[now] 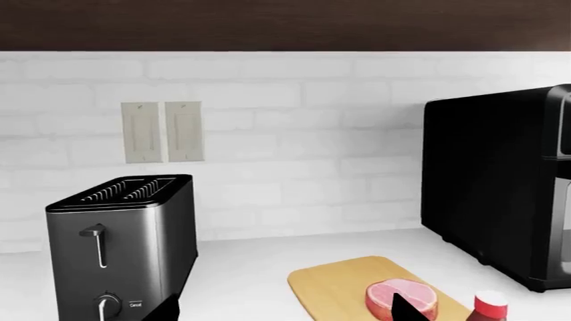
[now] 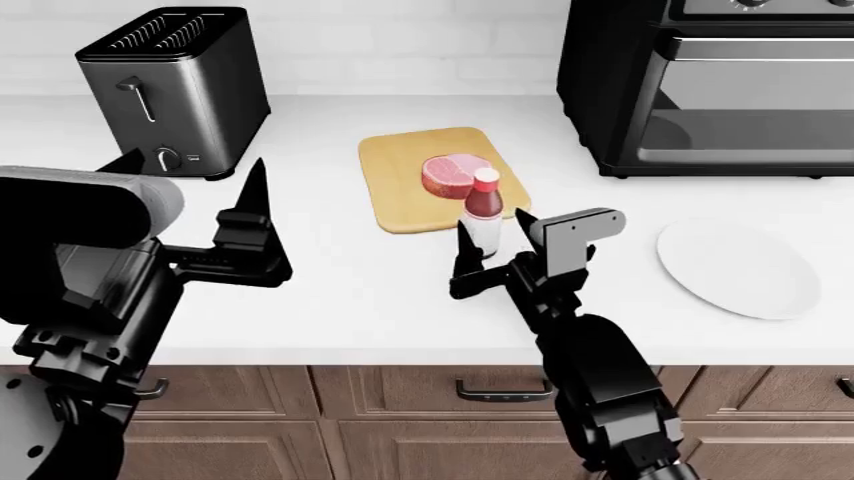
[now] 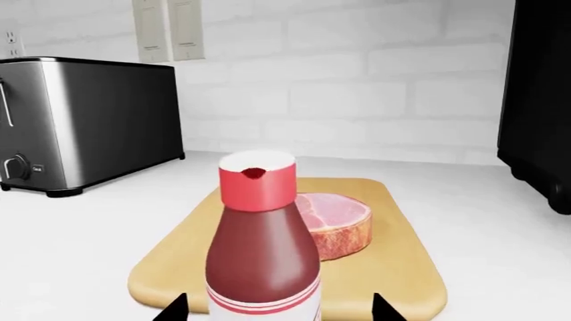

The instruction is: Pick the ham from the plate and place it on the cutting board. Then pick the condiment bottle from the cabinet and place it next to the cutting board.

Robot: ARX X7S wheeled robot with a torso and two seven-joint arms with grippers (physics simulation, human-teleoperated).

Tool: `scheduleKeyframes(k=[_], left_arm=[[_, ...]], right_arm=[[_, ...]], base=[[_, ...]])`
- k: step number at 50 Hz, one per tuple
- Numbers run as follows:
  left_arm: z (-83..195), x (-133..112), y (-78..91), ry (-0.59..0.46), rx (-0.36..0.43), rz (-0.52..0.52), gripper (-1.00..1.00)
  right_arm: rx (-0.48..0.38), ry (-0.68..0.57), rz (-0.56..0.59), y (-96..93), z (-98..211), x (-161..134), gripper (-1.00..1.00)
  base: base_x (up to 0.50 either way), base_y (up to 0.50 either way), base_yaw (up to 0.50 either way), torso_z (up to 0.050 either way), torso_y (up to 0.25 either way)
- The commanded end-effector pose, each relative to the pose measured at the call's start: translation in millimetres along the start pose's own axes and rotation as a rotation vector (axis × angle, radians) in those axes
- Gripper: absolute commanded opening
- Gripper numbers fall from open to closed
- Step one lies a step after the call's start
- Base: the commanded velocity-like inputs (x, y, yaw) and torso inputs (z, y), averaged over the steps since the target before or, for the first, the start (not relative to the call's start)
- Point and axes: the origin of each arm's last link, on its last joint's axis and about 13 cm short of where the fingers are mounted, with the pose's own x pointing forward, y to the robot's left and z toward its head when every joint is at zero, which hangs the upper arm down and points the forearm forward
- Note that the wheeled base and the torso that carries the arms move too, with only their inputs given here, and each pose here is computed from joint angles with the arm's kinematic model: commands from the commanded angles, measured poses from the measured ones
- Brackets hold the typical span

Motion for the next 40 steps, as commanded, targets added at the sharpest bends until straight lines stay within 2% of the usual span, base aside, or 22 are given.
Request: scheduleKeyframes(k=[1,13,28,40], left_arm=[[-0.1,0.0,0.9,0.001,0.0,0.001,1.0],[3.0,-0.7,-0.4,-0.006,-0.003,0.002,1.0],[2.6,-2.1,-3.1,-0.007,-0.005,0.0,1.0],[2.0,-2.3,-5.3,-0.024,-0.017,-0.002,1.0]], right_arm=[[-0.003,0.001,0.001,1.0,1.9,-2.6,1.0],[-0.036,-0.054,0.025,12.1,36.7,-33.3,1.0],[-0.055,-0.198,-0.005,25.9,83.0,-78.3,1.0],[-0.094,-0.312,-0.02,40.1,112.7,-91.3,1.0]], base=[[0.0,0.0,0.0,0.0,0.0],[0.0,0.0,0.0,0.0,0.0],[0.0,0.0,0.0,0.0,0.0],[0.0,0.0,0.0,0.0,0.0]])
